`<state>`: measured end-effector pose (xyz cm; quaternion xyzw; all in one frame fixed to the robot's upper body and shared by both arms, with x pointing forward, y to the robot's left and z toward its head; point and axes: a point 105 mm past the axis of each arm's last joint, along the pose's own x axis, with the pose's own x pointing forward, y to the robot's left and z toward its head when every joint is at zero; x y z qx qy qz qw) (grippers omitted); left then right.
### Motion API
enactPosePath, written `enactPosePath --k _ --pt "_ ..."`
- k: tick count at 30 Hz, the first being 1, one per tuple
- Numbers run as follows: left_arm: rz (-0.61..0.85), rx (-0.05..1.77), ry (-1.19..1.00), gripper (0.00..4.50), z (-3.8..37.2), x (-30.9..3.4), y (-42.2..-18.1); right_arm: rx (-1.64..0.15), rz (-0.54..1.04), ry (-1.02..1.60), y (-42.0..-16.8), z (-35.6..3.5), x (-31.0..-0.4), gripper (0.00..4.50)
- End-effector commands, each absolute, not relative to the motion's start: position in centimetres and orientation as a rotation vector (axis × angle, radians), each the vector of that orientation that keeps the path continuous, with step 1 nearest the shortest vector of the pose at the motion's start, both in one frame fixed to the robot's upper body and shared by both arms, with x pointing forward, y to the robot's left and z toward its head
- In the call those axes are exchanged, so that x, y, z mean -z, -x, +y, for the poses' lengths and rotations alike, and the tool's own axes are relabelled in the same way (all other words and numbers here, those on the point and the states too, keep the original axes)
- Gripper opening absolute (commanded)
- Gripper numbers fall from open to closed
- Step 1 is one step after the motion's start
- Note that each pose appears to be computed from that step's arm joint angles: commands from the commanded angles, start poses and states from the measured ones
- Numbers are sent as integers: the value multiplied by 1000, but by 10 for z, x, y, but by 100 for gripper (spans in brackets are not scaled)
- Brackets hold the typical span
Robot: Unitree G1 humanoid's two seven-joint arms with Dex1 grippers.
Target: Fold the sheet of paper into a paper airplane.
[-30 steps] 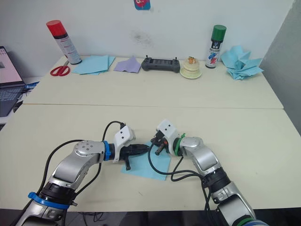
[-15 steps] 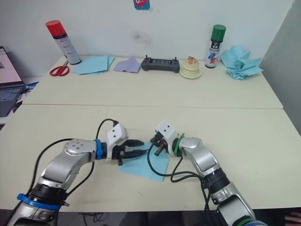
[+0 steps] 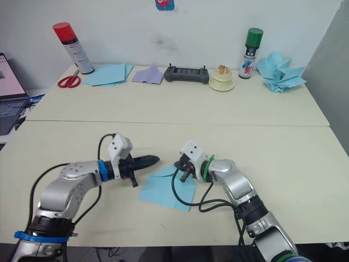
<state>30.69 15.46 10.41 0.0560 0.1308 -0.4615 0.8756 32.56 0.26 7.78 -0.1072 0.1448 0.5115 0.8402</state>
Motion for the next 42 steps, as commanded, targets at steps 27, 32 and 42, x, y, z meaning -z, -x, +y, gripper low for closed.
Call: enactPosePath --k 27,32,42 --pt "369 921 -230 6 149 -60 -293 -1060 313 251 -327 21 -74 0" --pt "369 919 -236 6 150 -60 -294 -957 328 276 -339 -2 -68 0" --pt "365 928 -250 6 148 -59 -299 -835 378 292 -343 -42 -56 0"
